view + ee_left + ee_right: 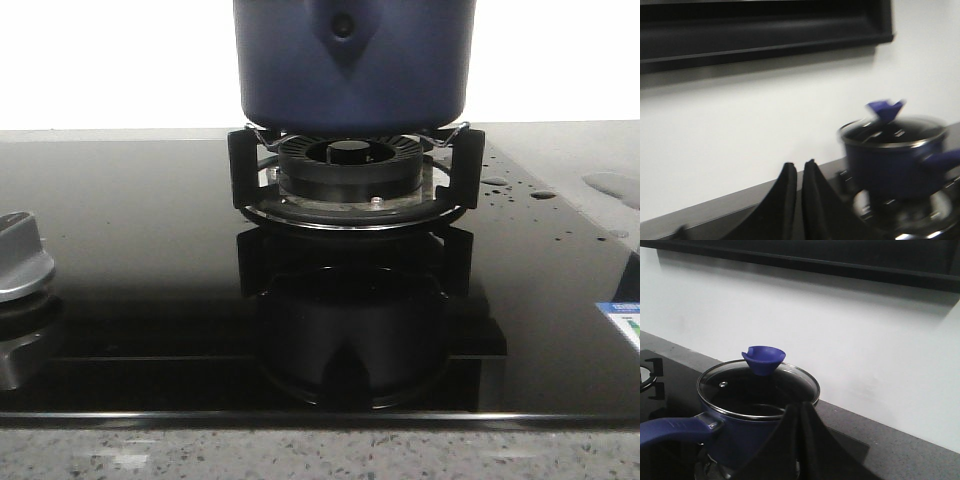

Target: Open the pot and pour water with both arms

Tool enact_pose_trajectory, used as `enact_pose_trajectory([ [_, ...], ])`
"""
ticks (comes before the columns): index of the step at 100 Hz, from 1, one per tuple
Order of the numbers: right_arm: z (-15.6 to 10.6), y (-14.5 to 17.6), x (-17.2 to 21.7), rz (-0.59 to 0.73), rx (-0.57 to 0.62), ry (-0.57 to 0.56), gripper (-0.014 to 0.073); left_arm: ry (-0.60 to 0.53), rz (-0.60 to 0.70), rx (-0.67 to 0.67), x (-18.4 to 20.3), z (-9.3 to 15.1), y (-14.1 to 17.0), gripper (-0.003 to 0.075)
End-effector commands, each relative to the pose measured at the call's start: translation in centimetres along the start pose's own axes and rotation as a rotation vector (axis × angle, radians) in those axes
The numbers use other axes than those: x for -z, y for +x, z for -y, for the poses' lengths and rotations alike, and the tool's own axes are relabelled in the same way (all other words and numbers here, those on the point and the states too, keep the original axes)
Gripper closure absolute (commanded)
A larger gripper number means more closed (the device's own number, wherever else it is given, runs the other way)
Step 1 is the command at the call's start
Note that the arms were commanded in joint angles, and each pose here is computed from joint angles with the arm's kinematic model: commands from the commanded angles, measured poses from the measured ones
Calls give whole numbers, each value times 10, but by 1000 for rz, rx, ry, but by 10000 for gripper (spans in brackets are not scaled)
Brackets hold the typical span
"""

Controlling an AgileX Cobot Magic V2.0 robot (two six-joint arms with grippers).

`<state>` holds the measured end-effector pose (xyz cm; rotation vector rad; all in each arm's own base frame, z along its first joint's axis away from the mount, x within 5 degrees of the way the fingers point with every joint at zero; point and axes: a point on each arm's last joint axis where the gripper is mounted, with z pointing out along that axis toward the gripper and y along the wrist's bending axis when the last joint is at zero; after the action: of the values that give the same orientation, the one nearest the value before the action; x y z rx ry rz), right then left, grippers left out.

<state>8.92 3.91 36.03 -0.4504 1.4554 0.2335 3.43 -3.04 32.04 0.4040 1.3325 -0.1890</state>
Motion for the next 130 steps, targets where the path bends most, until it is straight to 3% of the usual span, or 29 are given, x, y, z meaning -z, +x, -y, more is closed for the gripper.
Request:
enact_pose_trajectory([
  [1, 4, -10, 1, 19, 44, 37, 659, -106, -58, -109, -2, -10, 6, 741],
  [11, 4, -10, 1, 19, 44, 37, 659, -205, -158, -102, -3, -19, 31, 741],
  [20, 4, -10, 1, 19, 44, 37, 659, -263, -169, -64, -4, -21, 53, 741],
  [36, 4, -10, 1, 19, 44, 37, 659, -263, -233, -57, -3, -17, 98, 741],
  [60, 4, -10, 1, 19, 44, 37, 659, -294, -293, -48, 10, -11, 135, 741],
  [82, 4, -10, 1, 19, 44, 37, 659, -331, -463, -33, 21, -9, 149, 741],
  [130, 2, -10, 1, 22, 43, 21, 659, -340, -460, -30, 21, -9, 149, 741],
])
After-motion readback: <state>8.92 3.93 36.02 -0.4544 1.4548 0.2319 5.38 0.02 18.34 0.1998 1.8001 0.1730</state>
